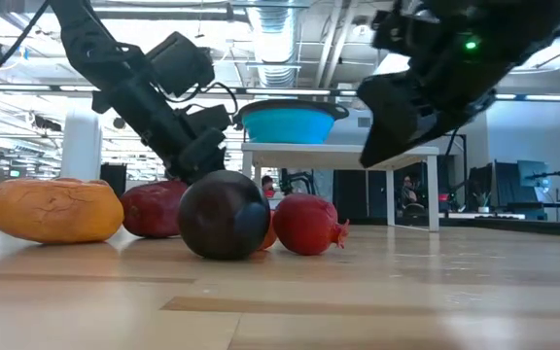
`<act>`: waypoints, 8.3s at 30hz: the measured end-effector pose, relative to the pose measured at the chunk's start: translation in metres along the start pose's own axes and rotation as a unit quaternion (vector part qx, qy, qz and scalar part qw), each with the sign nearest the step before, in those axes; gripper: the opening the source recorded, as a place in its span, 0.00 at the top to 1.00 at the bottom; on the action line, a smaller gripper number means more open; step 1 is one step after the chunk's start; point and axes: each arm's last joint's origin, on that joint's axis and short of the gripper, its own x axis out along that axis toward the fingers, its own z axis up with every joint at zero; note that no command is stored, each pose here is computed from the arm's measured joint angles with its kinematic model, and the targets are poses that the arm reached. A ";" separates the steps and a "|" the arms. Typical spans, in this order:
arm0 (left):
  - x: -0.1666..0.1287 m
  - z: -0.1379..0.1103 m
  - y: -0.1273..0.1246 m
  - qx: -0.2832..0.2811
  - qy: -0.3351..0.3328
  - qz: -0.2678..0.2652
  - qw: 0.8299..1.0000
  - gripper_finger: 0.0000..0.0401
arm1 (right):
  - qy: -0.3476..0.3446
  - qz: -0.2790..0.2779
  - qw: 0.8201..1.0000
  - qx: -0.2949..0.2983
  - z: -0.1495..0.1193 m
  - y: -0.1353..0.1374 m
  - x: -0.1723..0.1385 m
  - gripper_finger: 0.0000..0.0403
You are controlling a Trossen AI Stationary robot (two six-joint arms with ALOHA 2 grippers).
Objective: Pick & Place Fruit
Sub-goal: Put the top purple plum into the blue strainer bowl on the shelf
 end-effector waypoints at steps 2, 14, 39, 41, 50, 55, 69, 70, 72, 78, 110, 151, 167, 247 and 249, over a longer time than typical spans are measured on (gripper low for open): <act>0.000 0.000 0.000 0.004 0.000 -0.005 1.000 0.39 | -0.004 0.010 1.000 -0.010 0.006 0.004 0.006 0.19; -0.001 0.005 -0.003 -0.067 0.000 -0.089 0.994 0.50 | -0.030 0.064 0.993 -0.097 0.027 0.020 0.020 0.19; -0.084 0.069 -0.023 -0.150 -0.204 -0.344 0.904 0.47 | -0.249 -0.056 0.935 -0.247 0.105 0.032 0.016 0.19; -0.084 0.070 -0.024 -0.150 -0.205 -0.346 0.903 0.47 | -0.251 -0.061 0.930 -0.260 0.110 0.030 0.019 0.19; -0.085 0.070 -0.024 -0.150 -0.206 -0.347 0.903 0.45 | -0.251 -0.066 0.922 -0.287 0.114 0.028 0.026 0.28; -0.085 0.070 -0.024 -0.138 -0.210 -0.345 0.904 0.40 | -0.256 -0.049 0.925 -0.276 0.113 0.029 0.025 0.41; -0.087 0.072 -0.018 0.044 -0.270 -0.316 0.908 0.18 | -0.101 0.166 0.956 -0.221 0.085 0.028 0.042 0.40; -0.088 0.071 -0.019 0.065 -0.272 -0.313 0.908 0.18 | -0.070 0.186 0.958 -0.208 0.088 0.024 0.044 0.40; -0.090 0.069 -0.024 0.104 -0.280 -0.307 0.904 0.19 | -0.011 0.228 0.958 -0.171 0.096 0.017 0.051 0.40; -0.086 0.046 -0.042 0.183 -0.210 -0.241 0.930 0.23 | 0.148 0.321 0.933 -0.066 0.100 0.002 0.090 0.40; -0.081 -0.009 -0.050 0.147 -0.054 -0.156 0.975 0.26 | 0.213 0.333 0.919 -0.002 0.072 0.002 0.137 0.39; -0.034 0.001 -0.073 0.213 -0.191 -0.195 0.938 0.20 | 0.049 0.189 0.978 -0.074 0.066 -0.034 -0.048 0.16; 0.028 -0.012 -0.069 0.213 -0.111 -0.174 0.955 0.09 | 0.029 0.145 0.989 -0.008 0.025 -0.034 -0.088 0.17; -0.028 0.164 0.115 -0.007 -0.180 0.055 0.982 0.25 | 0.002 0.109 0.994 0.003 0.043 -0.035 -0.065 0.17; -0.028 0.163 0.115 -0.007 -0.176 0.055 0.983 0.20 | 0.002 0.109 0.994 0.003 0.043 -0.035 -0.065 0.17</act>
